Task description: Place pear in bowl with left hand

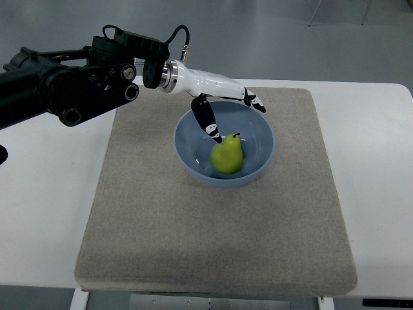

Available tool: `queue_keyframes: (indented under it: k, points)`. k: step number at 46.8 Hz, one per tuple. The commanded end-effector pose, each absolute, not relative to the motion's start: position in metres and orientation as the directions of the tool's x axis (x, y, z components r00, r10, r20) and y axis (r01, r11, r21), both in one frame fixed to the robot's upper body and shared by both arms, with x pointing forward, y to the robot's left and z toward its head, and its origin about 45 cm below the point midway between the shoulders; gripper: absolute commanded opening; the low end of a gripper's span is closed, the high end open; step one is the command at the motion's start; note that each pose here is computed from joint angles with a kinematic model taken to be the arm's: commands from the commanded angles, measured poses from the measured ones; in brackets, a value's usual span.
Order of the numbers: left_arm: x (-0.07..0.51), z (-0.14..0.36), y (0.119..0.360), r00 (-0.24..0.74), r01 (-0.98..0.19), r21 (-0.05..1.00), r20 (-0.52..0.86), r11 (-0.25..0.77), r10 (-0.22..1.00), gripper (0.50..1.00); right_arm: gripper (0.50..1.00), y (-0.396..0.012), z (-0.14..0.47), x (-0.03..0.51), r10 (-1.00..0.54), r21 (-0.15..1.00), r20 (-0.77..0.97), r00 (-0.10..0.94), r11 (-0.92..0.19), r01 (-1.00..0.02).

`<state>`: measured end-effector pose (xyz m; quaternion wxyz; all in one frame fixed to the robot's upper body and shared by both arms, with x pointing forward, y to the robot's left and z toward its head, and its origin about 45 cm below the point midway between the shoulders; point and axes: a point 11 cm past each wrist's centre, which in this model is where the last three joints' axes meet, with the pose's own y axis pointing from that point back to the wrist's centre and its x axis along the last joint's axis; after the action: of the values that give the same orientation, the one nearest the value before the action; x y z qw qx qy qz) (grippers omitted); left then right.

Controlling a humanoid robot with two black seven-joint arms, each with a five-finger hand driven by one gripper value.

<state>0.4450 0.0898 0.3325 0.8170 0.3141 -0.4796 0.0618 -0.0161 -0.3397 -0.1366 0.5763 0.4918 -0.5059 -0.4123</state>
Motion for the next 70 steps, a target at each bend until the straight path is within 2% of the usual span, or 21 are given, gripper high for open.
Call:
queue_keyframes:
  k: [1, 8, 23, 32, 37, 44, 48, 54, 58, 70]
  points:
    - [0.447, 0.342, 0.090, 0.527, -0.412, 0.428, 0.832, 0.804, -0.173, 0.943, 0.924, -0.340, -0.137, -0.016, -0.973, 0.984, 0.177, 0.149, 0.176, -0.023]
    - [0.457, 0.347, 0.100, 0.522, -0.451, 0.414, 0.841, 0.791, -0.143, 0.945, 0.924, -0.340, -0.137, -0.016, -0.973, 0.984, 0.177, 0.148, 0.176, -0.022]
    - [0.496, 0.367, 0.159, 0.495, -0.622, 0.361, 0.869, 0.695, -0.008, 0.945, 0.924, -0.340, -0.137, -0.016, -0.973, 0.984, 0.177, 0.148, 0.176, -0.022]
    - [0.520, 0.372, 0.199, 0.459, -0.738, 0.286, 0.877, 0.611, 0.142, 0.947, 0.924, -0.340, -0.137, -0.016, -0.973, 0.984, 0.177, 0.148, 0.176, -0.022]
    - [0.525, 0.362, 0.213, 0.440, -0.777, 0.248, 0.871, 0.578, 0.217, 0.962, 0.924, -0.340, -0.137, -0.016, -0.973, 0.984, 0.177, 0.148, 0.176, -0.022]
    - [0.530, 0.362, 0.225, 0.408, -0.818, 0.193, 0.859, 0.542, 0.309, 0.964, 0.924, -0.340, -0.137, -0.016, -0.973, 0.984, 0.177, 0.148, 0.176, -0.022]
    - [0.532, 0.348, 0.227, 0.398, -0.840, 0.167, 0.836, 0.516, 0.377, 0.988, 0.924, -0.340, -0.137, -0.016, -0.973, 0.984, 0.177, 0.148, 0.176, -0.022]
    - [0.537, 0.334, 0.237, 0.360, -0.883, 0.123, 0.795, 0.453, 0.487, 0.990, 0.924, -0.340, -0.137, -0.016, -0.973, 0.984, 0.177, 0.148, 0.176, -0.022]
    - [0.537, 0.321, 0.235, 0.354, -0.896, 0.113, 0.767, 0.430, 0.536, 0.990, 0.924, -0.340, -0.137, -0.016, -0.973, 0.984, 0.177, 0.148, 0.176, -0.022]
    - [0.539, 0.294, 0.248, 0.308, -0.942, 0.100, 0.639, 0.321, 0.705, 0.990, 0.924, -0.340, -0.137, -0.016, -0.973, 0.984, 0.177, 0.148, 0.176, -0.022]
